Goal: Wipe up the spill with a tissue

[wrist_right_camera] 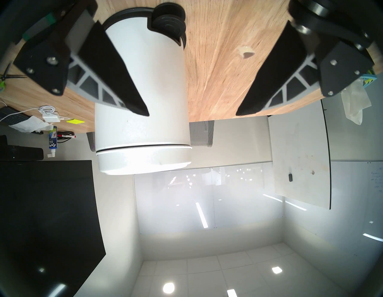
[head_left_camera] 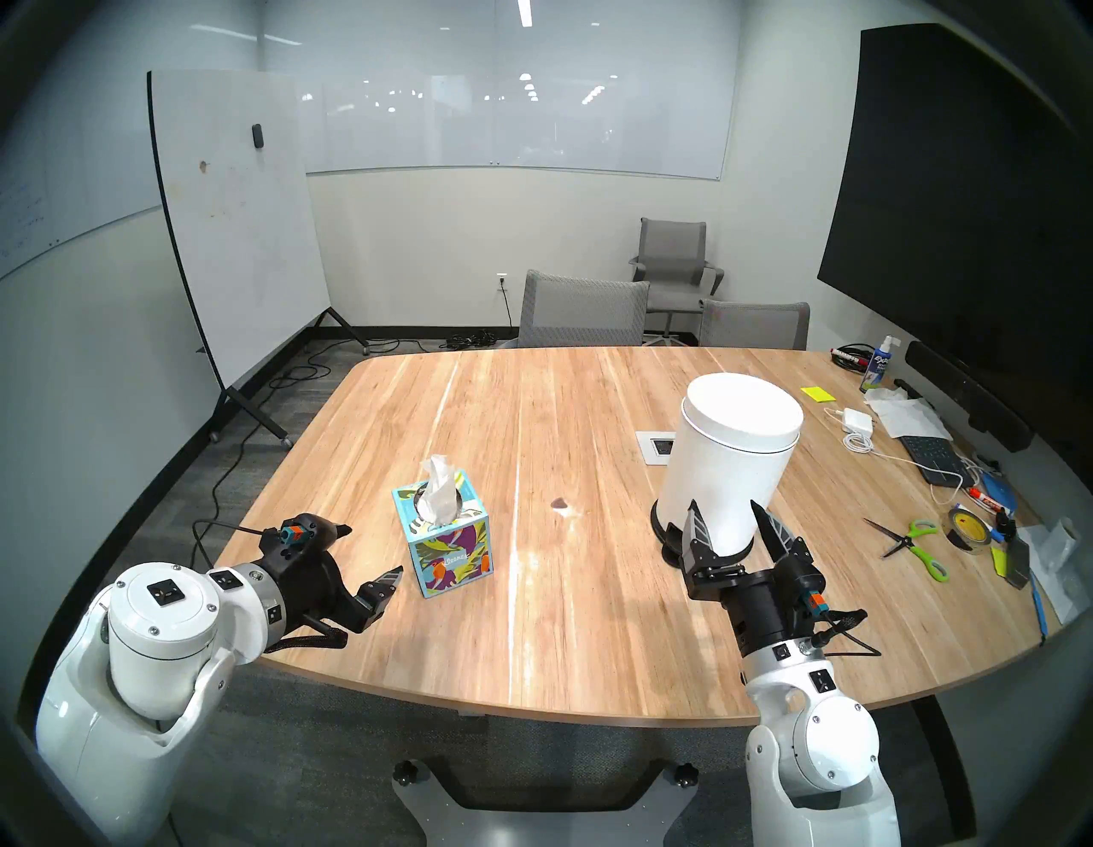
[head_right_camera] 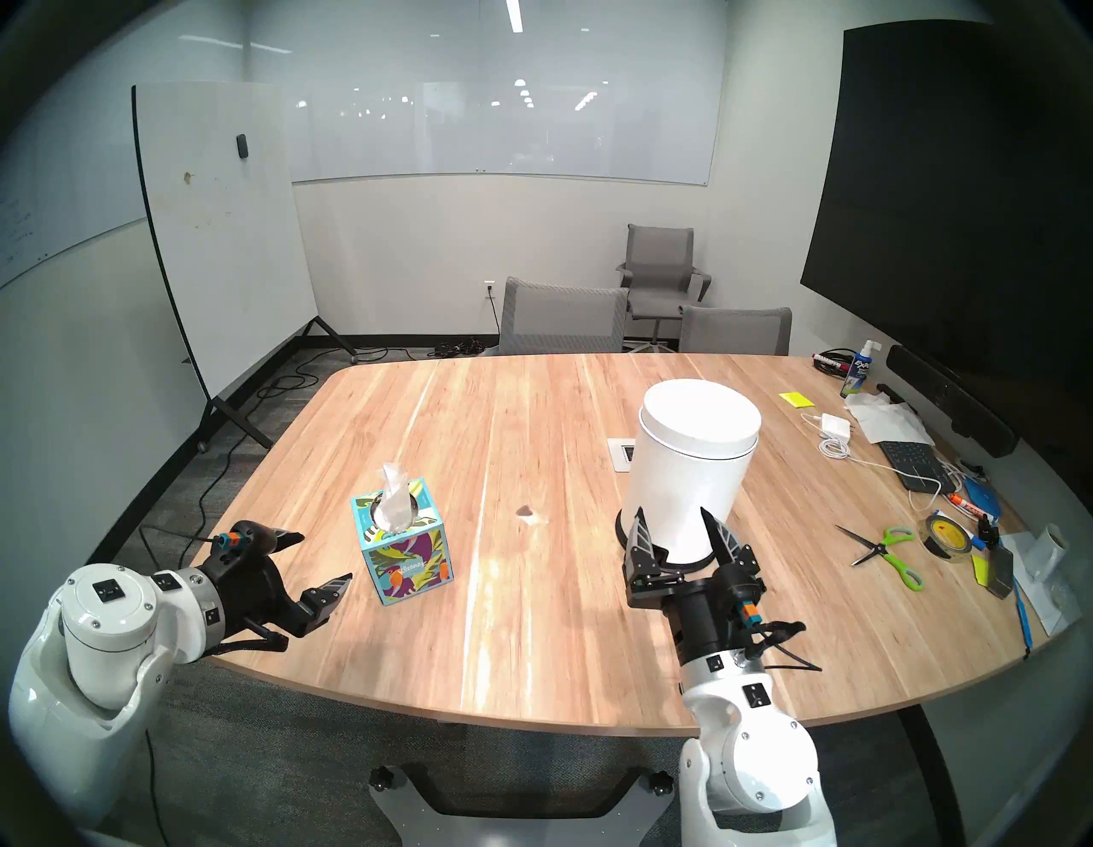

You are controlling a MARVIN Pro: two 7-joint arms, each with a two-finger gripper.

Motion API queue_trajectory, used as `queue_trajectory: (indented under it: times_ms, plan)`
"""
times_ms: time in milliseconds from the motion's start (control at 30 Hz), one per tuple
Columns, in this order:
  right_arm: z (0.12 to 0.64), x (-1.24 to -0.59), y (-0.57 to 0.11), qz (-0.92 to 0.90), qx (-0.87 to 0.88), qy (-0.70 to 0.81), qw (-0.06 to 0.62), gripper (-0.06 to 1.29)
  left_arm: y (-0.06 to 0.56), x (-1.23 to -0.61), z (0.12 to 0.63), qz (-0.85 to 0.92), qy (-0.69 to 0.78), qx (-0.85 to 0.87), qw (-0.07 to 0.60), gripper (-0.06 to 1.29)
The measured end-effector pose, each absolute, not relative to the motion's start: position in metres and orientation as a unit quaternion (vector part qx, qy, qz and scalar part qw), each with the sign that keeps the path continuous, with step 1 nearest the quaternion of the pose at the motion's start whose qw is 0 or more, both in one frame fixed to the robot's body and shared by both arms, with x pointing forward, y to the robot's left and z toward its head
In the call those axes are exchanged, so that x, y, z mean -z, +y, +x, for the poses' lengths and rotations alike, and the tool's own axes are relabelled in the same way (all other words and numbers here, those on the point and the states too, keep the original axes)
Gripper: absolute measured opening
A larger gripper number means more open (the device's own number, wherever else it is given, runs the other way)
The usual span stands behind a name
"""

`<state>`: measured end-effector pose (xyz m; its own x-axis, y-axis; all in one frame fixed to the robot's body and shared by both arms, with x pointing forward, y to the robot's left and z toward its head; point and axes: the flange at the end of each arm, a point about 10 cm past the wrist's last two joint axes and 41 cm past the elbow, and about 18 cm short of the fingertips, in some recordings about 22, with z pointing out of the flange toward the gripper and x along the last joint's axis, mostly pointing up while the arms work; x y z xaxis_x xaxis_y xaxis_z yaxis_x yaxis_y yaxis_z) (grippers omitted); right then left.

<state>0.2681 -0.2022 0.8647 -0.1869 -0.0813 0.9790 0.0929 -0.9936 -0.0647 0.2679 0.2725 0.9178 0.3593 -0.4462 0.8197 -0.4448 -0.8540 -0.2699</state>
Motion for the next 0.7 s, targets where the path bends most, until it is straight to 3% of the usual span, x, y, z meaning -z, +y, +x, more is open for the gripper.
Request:
queue_trajectory:
  times_ms: [700]
  plan:
    - [0.2681,-0.8647,-0.2022,-0.635,0.770,-0.005,0.057,1.22,0.2706,-0.9226,0.2698,-0.806,0.297,0.512,0.013,1.23]
